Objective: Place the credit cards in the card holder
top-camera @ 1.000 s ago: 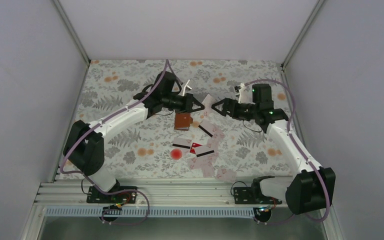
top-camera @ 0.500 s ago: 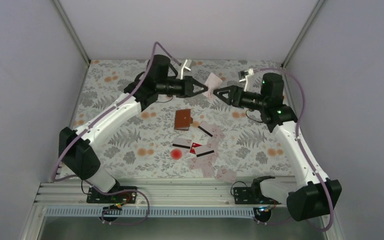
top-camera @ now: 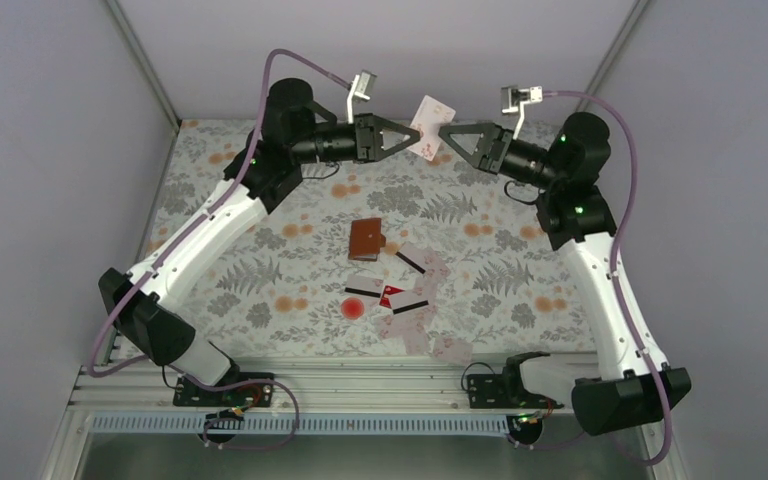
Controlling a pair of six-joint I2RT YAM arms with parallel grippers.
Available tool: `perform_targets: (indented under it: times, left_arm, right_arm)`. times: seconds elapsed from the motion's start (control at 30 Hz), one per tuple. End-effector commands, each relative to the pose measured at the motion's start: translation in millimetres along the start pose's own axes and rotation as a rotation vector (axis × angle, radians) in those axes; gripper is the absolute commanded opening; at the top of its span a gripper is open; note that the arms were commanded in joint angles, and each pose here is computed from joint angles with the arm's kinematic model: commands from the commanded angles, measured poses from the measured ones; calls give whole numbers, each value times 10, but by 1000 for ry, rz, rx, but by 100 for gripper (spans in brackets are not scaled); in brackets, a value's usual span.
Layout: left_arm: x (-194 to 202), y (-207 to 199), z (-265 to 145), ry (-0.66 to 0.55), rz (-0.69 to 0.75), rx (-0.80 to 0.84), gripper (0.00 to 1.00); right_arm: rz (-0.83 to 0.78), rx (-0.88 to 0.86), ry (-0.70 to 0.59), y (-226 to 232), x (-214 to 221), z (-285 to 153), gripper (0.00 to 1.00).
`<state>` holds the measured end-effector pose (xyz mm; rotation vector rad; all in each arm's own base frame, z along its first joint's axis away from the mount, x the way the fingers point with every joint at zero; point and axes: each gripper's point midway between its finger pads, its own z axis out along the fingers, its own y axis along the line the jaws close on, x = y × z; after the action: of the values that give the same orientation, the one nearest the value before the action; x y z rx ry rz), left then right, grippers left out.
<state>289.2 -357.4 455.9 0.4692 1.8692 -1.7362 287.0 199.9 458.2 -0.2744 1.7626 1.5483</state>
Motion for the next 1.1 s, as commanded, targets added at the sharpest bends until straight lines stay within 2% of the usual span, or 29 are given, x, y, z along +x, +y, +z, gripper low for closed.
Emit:
perform_targets:
  times: [0.0,0.23,0.47,0.63,0.7,0.8,0.87,0.9,1.07]
  left_arm:
    - [-96,-352,-66,-7,44,101,2]
    - [-150,-512,-86,-8,87,139,2]
    - [-122,-426,-24,19,83,135,2]
    - [-101,-290,18,30,77,98,5]
    - [-85,-159,45,40,66,43,23]
    - [-69,103,61,51,78,-87,77]
    - [-40,353,52,61,93,-196,96]
    - [-15,498,39,67,100,-256,100]
    - [260,1503,-162,135,125,-716,100]
  right_arm:
    - [-11,-65,3,224,-142,20,31]
    - [-15,-69,1,248,-186,34,25]
    - [-19,-73,-2,273,-221,42,4]
    - [-25,-64,-7,279,-247,41,4]
    - [-31,-26,-13,223,-262,40,4]
    - [-18,92,-19,23,-268,31,4]
    - [10,198,-20,-187,-236,1,3]
    - [26,252,-23,-302,-213,-23,3]
    - [107,550,-28,-900,-5,-260,3]
